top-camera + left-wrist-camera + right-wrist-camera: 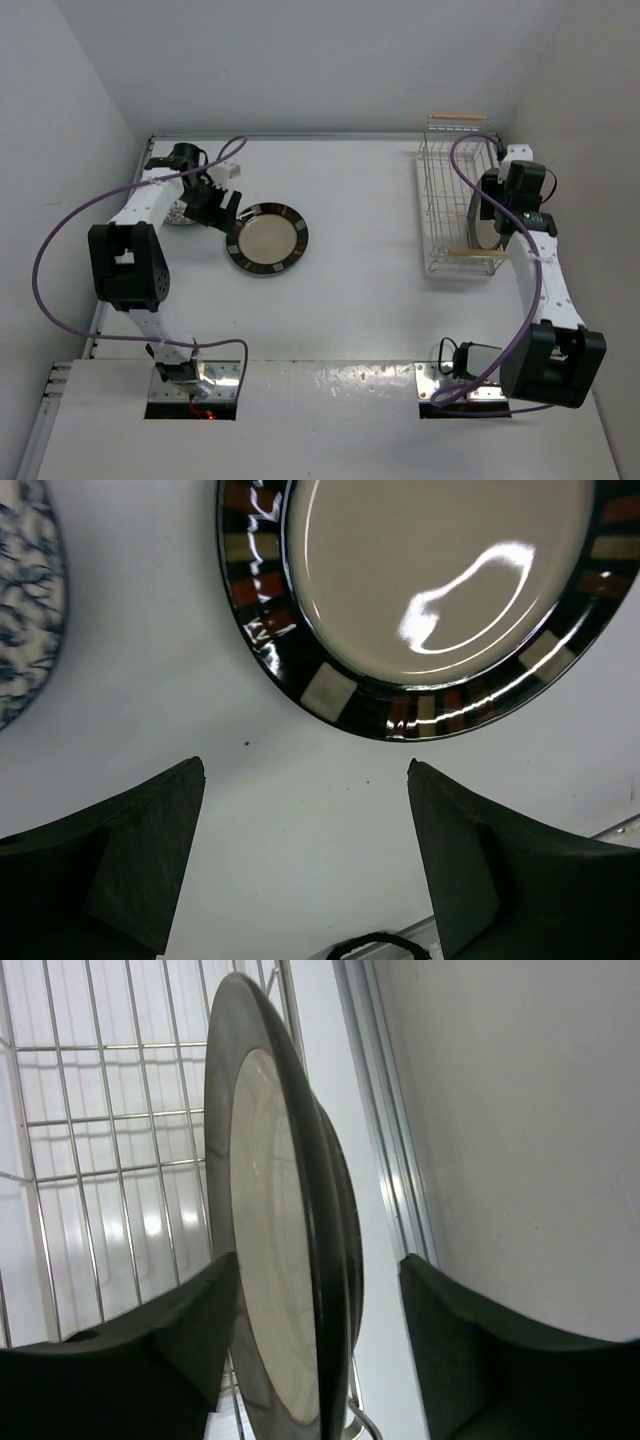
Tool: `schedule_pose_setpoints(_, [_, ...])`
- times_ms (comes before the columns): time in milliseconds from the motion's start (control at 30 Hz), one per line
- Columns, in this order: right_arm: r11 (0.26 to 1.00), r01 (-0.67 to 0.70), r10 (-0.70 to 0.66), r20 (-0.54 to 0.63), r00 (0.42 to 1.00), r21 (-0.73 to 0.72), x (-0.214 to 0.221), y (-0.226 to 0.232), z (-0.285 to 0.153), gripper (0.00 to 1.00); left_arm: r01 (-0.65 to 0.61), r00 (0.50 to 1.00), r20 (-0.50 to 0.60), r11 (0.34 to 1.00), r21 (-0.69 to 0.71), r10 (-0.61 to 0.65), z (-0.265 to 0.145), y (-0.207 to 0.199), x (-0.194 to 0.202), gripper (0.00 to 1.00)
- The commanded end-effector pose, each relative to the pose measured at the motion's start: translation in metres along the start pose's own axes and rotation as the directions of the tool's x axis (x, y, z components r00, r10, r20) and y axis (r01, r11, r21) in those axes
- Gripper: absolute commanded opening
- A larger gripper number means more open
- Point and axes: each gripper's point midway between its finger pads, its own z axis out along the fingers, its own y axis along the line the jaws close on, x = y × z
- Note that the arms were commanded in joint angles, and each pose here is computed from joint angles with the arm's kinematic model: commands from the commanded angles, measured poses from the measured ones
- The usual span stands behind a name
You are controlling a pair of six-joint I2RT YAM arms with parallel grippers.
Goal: Load the plates into the dish rack
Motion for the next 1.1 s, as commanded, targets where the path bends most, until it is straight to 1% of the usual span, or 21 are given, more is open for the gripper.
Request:
schedule_pose_setpoints(0, [0.999, -0.038, 0.034, 0.102, 0.994, 0.033, -0.039, -0.014, -0.011, 0.67, -0.019, 0.999, -0.038, 1.000, 0.020, 0.020, 0.019, -0.003, 0.008, 0.87])
schedule_pose_setpoints(33, [0.999, -0.039, 0.037, 0.101, 0.994, 0.028, -0.039, -0.013, -0.011, 0.67, -0.016, 0.999, -0.046, 1.000, 0.023, 0.017, 0.021, -0.004, 0.011, 0.87])
schedule_pose_setpoints(133, [0.999, -0.041, 0.039, 0.096, 0.995, 0.028, -0.040, -0.014, -0.012, 0.71, -0.008, 0.997, -0.072, 1.000, 0.025, 0.010, 0.032, 0.000, 0.016, 0.87])
schedule_pose_setpoints(267, [0.999, -0.044, 0.041, 0.122, 0.992, 0.019, -0.051, -0.016, -0.022, 0.83, -0.008, 0.995, -0.096, 0.999, 0.036, 0.011, 0.044, 0.003, 0.020, 0.87])
schedule_pose_setpoints(333, [0.998, -0.056, 0.051, 0.159, 0.986, 0.024, -0.065, -0.021, -0.029, 0.86, 0.013, 0.995, -0.100, 0.997, 0.075, -0.005, 0.051, 0.000, 0.023, 0.87])
schedule_pose_setpoints(433, [0.998, -0.062, 0.061, 0.210, 0.976, -0.004, -0.086, -0.021, -0.045, 0.87, 0.038, 0.991, -0.132, 0.991, 0.127, -0.021, 0.068, -0.003, 0.029, 0.87])
schedule_pose_setpoints(500, [0.997, -0.063, 0.071, 0.246, 0.967, -0.042, -0.099, -0.016, -0.058, 0.87, 0.037, 0.987, -0.161, 0.991, 0.131, -0.016, 0.082, -0.003, 0.032, 0.85])
schedule_pose_setpoints(633, [0.992, -0.072, 0.101, 0.324, 0.941, -0.099, -0.117, -0.003, -0.088, 0.87, 0.043, 0.983, -0.180, 0.991, 0.129, -0.020, 0.106, 0.006, 0.037, 0.77])
schedule_pose_setpoints(667, [0.989, -0.061, 0.103, 0.337, 0.936, -0.131, -0.120, 0.007, -0.093, 0.87, 0.053, 0.983, -0.181, 0.986, 0.155, -0.024, 0.111, 0.003, 0.036, 0.74])
schedule_pose_setpoints(700, [0.985, -0.041, 0.100, 0.355, 0.930, -0.169, -0.123, 0.020, -0.100, 0.87, 0.068, 0.983, -0.181, 0.984, 0.166, -0.038, 0.115, 0.006, 0.037, 0.63])
schedule_pose_setpoints(733, [0.980, -0.021, 0.095, 0.377, 0.921, -0.196, -0.121, 0.030, -0.108, 0.87, 0.086, 0.981, -0.186, 0.980, 0.181, -0.052, 0.117, 0.004, 0.034, 0.56])
schedule_pose_setpoints(767, [0.975, -0.014, 0.102, 0.390, 0.915, -0.222, -0.123, 0.037, -0.114, 0.87, 0.108, 0.978, -0.198, 0.968, 0.226, -0.063, 0.123, -0.002, 0.036, 0.49])
schedule_pose_setpoints(800, [0.972, -0.005, 0.103, 0.407, 0.908, -0.234, -0.123, 0.040, -0.120, 0.87, 0.099, 0.981, -0.189, 0.964, 0.248, -0.052, 0.121, -0.005, 0.033, 0.36])
schedule_pose_setpoints(833, [0.956, 0.001, 0.128, 0.418, 0.899, -0.295, -0.124, 0.061, -0.130, 0.87, 0.104, 0.980, -0.194, 0.956, 0.275, -0.050, 0.122, -0.009, 0.035, 0.28])
schedule_pose_setpoints(867, [0.943, -0.040, 0.176, 0.396, 0.901, -0.330, -0.120, 0.069, -0.130, 0.86, 0.097, 0.983, -0.176, 0.947, 0.307, -0.043, 0.120, -0.014, 0.031, 0.19])
schedule_pose_setpoints(900, [0.934, -0.051, 0.194, 0.382, 0.904, -0.353, -0.115, 0.076, -0.131, 0.86, 0.088, 0.988, -0.152, 0.945, 0.316, -0.041, 0.114, -0.017, 0.025, 0.07])
schedule_pose_setpoints(933, [0.903, -0.018, 0.194, 0.372, 0.908, -0.428, -0.112, 0.098, -0.140, 0.84, 0.083, 0.990, -0.136, 0.942, 0.326, -0.040, 0.111, -0.019, 0.021, 0.00])
schedule_pose_setpoints(967, [0.882, -0.030, 0.210, 0.335, 0.919, -0.470, -0.103, 0.112, -0.137, 0.84, 0.075, 0.991, -0.126, 0.936, 0.343, -0.034, 0.106, -0.023, 0.019, 0.00])
schedule_pose_setpoints(1000, [0.853, -0.031, 0.217, 0.299, 0.929, -0.522, -0.093, 0.131, -0.138, 0.84, 0.044, 0.997, -0.073, 0.930, 0.365, -0.018, 0.097, -0.027, 0.006, 0.00])
schedule_pose_setpoints(1033, [0.807, -0.025, 0.228, 0.273, 0.935, -0.590, -0.088, 0.150, -0.143, 0.84, 0.046, 0.997, -0.067, 0.923, 0.381, -0.022, 0.091, -0.032, 0.004, 0.00])
schedule_pose_setpoints(1067, [0.759, -0.005, 0.190, 0.215, 0.958, -0.651, -0.066, 0.178, -0.138, 0.84, 0.006, 0.999, -0.038, 0.918, 0.396, 0.010, 0.082, -0.039, -0.005, 0.00])
